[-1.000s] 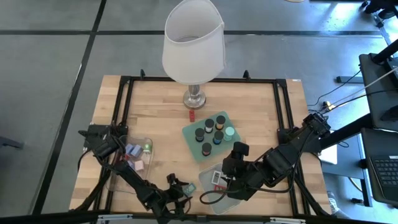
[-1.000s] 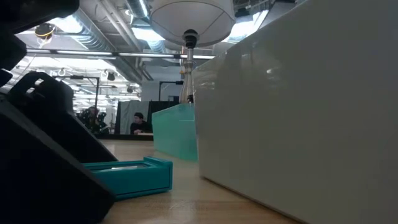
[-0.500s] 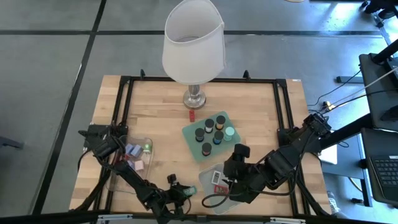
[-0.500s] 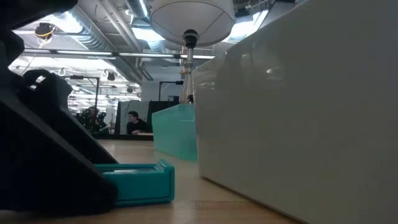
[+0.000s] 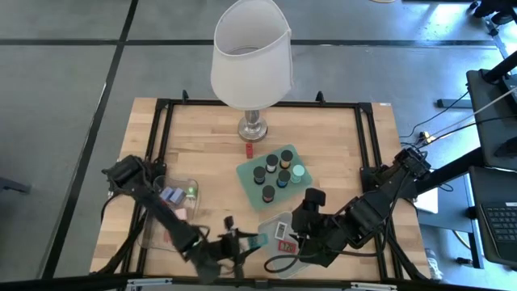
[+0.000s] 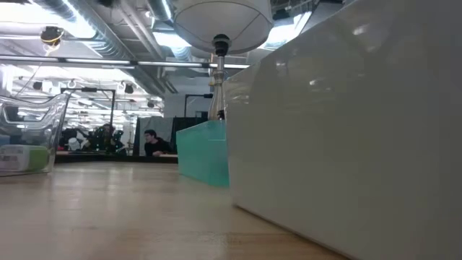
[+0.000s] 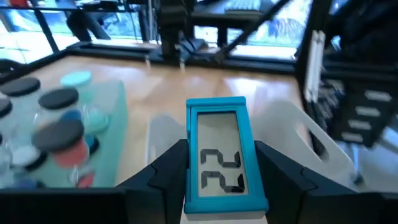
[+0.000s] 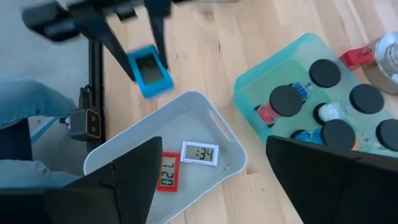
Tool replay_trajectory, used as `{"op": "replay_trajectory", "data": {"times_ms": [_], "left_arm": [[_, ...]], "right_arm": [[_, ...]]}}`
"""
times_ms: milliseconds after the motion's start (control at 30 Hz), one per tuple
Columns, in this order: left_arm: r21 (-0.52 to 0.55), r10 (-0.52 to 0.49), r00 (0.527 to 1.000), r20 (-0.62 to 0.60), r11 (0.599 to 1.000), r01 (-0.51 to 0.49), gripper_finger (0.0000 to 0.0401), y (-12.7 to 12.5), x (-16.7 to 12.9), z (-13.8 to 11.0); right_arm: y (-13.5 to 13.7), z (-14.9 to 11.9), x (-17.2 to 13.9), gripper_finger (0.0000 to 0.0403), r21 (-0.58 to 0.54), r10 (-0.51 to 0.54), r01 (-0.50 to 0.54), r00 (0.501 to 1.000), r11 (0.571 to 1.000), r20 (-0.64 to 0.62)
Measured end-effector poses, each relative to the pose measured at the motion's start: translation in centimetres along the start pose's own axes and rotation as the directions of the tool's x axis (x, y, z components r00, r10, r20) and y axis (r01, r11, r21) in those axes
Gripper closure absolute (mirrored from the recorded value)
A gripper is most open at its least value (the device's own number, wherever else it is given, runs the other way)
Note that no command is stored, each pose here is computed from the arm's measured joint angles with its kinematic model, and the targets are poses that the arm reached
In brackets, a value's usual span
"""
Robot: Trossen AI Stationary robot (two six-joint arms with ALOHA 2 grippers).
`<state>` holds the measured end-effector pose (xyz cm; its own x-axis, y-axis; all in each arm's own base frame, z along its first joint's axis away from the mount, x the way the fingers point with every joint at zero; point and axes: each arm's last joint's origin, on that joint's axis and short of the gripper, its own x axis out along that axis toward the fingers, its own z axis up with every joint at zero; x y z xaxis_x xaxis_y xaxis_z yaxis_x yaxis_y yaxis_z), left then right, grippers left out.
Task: Pick & Place Office items
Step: Put the blue digital timer into the gray bin
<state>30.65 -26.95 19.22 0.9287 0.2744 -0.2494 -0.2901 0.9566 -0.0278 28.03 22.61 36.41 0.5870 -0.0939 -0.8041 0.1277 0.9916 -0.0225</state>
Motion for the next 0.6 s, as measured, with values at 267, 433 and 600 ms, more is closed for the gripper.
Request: {"op": "replay_trajectory", "data": {"times_ms": [267,433,600], "left_arm": [[-0.133,-0.081,0.996,-0.043,0.988,0.075,0.0250,2.8,5.3,1.4],[-0.168,-0.106,0.992,-0.062,0.981,0.094,0.0250,3.9,6.7,1.5],[-0.186,-0.129,0.990,-0.060,0.976,0.116,0.0249,3.2,7.9,-0.6]], "right_arm": [[0.0,0.0,0.0,0.0112,-0.001,-0.010,0.010,1.000,1.000,0.011],[0.0,0.0,0.0,0.0112,-0.005,-0.008,0.008,1.000,1.000,0.009],[0.0,0.0,0.0,0.0112,-0.021,-0.009,0.010,1.000,1.000,0.011]]}}
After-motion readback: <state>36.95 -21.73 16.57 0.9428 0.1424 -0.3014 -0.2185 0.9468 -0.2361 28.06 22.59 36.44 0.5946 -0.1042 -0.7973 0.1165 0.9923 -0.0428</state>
